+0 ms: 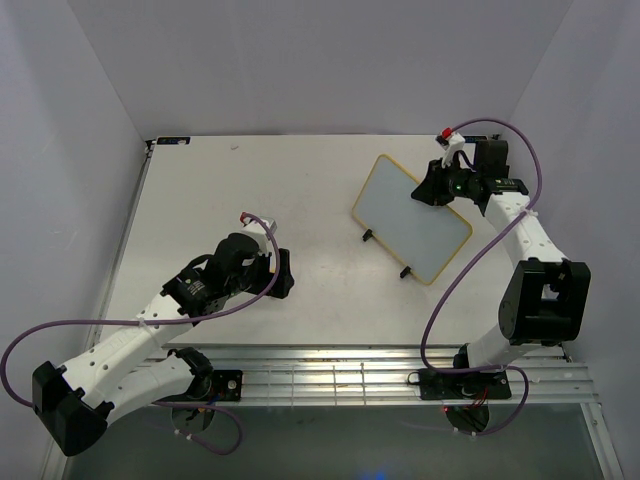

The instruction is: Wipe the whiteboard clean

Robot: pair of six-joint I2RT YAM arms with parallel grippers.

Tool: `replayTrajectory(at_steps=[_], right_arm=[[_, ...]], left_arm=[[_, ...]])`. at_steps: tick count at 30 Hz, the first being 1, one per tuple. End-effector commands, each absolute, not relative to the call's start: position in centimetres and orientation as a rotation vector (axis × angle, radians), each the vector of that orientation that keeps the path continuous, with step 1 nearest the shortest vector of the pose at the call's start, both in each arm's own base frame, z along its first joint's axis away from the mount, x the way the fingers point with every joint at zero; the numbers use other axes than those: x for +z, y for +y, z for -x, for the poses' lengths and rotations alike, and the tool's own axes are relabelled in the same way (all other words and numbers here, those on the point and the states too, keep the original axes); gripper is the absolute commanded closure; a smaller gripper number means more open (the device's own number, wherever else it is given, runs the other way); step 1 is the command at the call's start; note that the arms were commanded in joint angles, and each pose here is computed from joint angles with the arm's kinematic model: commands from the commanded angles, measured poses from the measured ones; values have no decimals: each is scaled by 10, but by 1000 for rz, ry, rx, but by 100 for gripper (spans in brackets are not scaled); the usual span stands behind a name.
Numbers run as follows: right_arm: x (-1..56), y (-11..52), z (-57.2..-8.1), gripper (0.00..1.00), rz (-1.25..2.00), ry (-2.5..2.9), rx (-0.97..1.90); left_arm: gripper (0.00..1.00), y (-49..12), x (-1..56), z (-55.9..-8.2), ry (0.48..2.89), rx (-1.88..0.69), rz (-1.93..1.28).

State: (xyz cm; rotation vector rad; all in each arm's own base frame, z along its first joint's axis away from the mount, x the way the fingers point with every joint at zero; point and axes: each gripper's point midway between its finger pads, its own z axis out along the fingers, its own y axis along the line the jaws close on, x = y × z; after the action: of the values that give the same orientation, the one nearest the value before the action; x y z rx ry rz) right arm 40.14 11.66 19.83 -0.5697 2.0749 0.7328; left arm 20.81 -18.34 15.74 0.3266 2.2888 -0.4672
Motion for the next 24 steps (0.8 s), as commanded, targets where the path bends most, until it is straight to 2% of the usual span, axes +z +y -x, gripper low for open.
replayTrajectory(at_steps=[1, 10, 13, 16, 20, 24], right_arm=[[201, 100, -405, 75, 557, 2060, 667], [205, 85, -403, 70, 568, 2044, 569], [200, 86, -402, 61, 568, 2054, 575], [194, 84, -403, 60, 560, 2071, 570], [183, 80, -403, 52, 574, 2090, 545], [173, 75, -405, 49, 576, 2112, 514]], left_arm=[[2, -185, 162, -208, 2264, -489, -340], [2, -186, 158, -208, 2278, -485, -344], [2, -186, 157, -208, 2283, -484, -346], [2, -187, 157, -208, 2283, -485, -347], [2, -187, 156, -208, 2286, -484, -349], [2, -187, 155, -208, 2289, -485, -351]])
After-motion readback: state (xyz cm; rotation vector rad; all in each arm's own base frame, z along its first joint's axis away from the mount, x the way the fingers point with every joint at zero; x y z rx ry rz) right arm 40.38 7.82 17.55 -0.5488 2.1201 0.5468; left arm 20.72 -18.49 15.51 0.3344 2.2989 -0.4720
